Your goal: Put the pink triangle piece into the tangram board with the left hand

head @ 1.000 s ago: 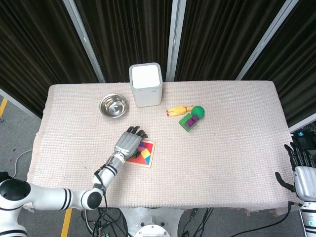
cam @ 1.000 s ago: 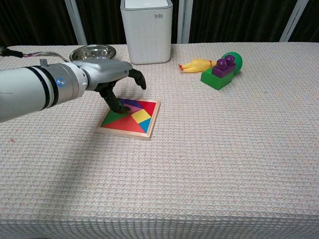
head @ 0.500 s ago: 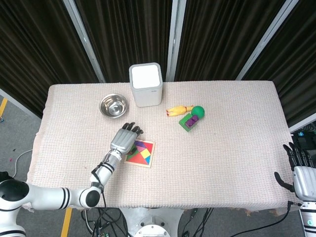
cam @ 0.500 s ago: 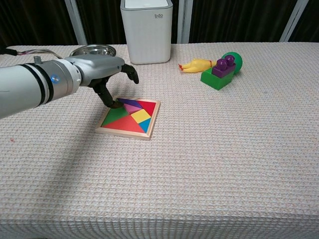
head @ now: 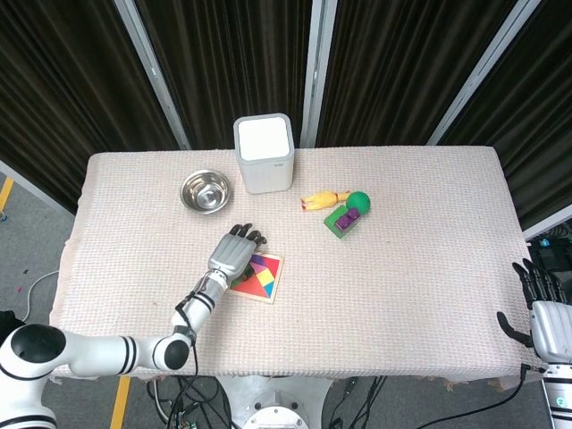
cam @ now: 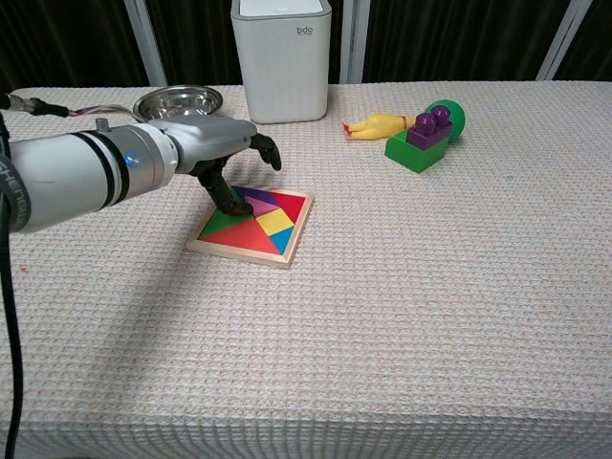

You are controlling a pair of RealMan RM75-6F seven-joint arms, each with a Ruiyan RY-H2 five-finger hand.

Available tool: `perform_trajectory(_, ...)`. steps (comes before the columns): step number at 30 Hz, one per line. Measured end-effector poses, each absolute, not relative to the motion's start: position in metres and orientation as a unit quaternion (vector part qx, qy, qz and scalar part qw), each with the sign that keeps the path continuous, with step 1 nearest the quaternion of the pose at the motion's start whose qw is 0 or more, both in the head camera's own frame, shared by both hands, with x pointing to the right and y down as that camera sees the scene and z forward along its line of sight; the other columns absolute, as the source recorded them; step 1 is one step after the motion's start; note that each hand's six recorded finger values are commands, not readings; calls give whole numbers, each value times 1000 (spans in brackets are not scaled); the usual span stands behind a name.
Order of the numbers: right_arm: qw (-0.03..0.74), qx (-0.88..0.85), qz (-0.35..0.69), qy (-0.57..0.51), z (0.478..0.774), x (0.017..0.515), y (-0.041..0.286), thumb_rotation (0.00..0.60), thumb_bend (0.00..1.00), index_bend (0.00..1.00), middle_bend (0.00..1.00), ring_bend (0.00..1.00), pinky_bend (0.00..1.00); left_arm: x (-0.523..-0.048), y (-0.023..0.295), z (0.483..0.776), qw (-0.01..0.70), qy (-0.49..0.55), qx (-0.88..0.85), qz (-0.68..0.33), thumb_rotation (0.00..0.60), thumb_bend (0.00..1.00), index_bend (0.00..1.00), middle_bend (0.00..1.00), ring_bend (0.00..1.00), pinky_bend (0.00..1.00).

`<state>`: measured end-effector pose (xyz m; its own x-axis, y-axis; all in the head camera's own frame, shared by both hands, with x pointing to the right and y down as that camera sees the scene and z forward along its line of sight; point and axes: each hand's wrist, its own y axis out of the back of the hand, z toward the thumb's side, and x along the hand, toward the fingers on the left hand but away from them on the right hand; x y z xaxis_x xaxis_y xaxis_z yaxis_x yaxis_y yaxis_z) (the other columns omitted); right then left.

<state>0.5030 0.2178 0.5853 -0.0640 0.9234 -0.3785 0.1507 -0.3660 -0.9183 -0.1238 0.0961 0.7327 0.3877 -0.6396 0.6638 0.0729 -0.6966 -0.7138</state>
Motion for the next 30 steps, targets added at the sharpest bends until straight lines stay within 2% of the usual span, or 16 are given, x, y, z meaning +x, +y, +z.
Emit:
perform_trajectory(10, 339, -593, 570, -456, 581, 505, 217, 600, 228, 0, 0, 0, 0, -124, 96, 731, 348, 186, -755, -524, 600, 324, 205, 138, 0, 96)
perform_trajectory(22, 345, -595, 564, -456, 577, 499, 215, 600, 229, 0, 0, 0, 0, -135, 87, 708, 365, 212, -745, -516, 600, 318, 205, 138, 0, 97)
perform_trajectory(25, 348, -596, 561, -458, 574, 497, 215, 600, 229, 0, 0, 0, 0, -149, 85, 694, 384, 233, -730, -515, 600, 306, 203, 138, 0, 97)
perform_trajectory(30, 352, -599, 554, -459, 574, 490, 216, 600, 227, 0, 0, 0, 0, -205, 89, 663, 434, 285, -678, -519, 600, 269, 190, 138, 0, 98)
